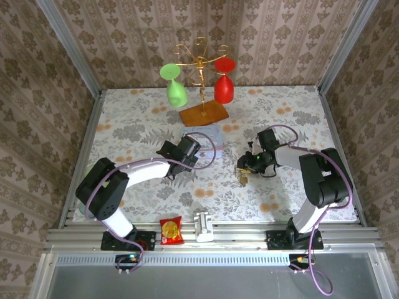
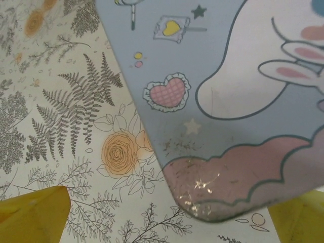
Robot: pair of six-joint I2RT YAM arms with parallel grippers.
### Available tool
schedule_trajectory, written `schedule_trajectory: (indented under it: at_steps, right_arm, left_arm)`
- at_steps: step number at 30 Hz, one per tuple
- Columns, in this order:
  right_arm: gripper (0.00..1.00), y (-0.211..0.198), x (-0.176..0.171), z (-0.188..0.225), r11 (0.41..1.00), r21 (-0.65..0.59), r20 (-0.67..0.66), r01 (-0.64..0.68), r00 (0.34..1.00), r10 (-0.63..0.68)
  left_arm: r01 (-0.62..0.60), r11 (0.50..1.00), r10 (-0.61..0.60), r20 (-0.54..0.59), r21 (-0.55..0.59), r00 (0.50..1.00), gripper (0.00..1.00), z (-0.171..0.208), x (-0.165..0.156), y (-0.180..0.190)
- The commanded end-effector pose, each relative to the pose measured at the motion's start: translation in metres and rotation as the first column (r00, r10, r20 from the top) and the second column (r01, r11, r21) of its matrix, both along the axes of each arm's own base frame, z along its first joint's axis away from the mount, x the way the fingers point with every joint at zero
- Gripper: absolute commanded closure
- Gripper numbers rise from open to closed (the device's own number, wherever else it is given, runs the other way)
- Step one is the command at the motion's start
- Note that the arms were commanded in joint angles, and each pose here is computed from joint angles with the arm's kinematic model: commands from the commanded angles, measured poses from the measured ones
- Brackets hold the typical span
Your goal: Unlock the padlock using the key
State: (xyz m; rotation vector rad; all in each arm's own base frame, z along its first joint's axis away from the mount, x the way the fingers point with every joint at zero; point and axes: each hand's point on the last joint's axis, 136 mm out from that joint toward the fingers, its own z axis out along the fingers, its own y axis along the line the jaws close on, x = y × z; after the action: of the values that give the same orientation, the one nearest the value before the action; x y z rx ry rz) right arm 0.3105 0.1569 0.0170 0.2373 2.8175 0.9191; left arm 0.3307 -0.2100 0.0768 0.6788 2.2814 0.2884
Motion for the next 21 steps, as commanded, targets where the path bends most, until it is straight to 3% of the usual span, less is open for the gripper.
schedule_trajectory:
  at_steps: [1,5,8,9,10,15,19,21]
  right_arm:
    - [0.72,-0.007,0.008,0.003,0.998,-0.048,0.034,0.033,0.999,-0.031]
    - [0.67,-0.018,0.028,0.042,0.993,-0.099,0.196,0.067,0.979,-0.047]
    - [0.5,-0.041,0.044,0.086,0.967,-0.212,0.355,0.141,0.933,-0.058]
    - [0.05,-0.053,0.05,0.101,0.946,-0.272,0.409,0.176,0.911,-0.052]
    - [0.0,-0.07,0.054,0.12,0.912,-0.333,0.466,0.24,0.883,-0.062]
    - [0.0,-0.13,0.067,0.154,0.732,-0.541,0.595,0.414,0.803,-0.015]
    - [0.0,-0.152,0.079,0.14,0.644,-0.625,0.645,0.44,0.757,0.109]
    - [0.0,-0.162,0.081,0.131,0.636,-0.599,0.694,0.487,0.711,0.11]
  left_arm:
    - [0.047,0.997,-0.045,0.045,-0.06,0.998,0.0,0.023,-0.004,-0.015]
    - [0.082,0.989,-0.071,0.091,-0.126,0.993,0.0,0.057,-0.001,-0.024]
    - [0.136,0.965,-0.102,0.156,-0.226,0.983,0.0,0.093,-0.013,-0.028]
    - [0.148,0.951,-0.099,0.186,-0.27,0.978,0.0,0.105,-0.018,-0.025]
    - [0.156,0.938,-0.086,0.228,-0.309,0.97,0.0,0.115,-0.022,-0.018]
    - [0.012,0.875,0.194,0.373,-0.483,0.907,0.0,0.135,-0.005,0.071]
    - [-0.192,0.864,0.403,0.408,-0.466,0.819,0.0,0.115,0.022,0.151]
    - [-0.252,0.877,0.419,0.396,-0.408,0.817,0.0,0.097,0.037,0.171]
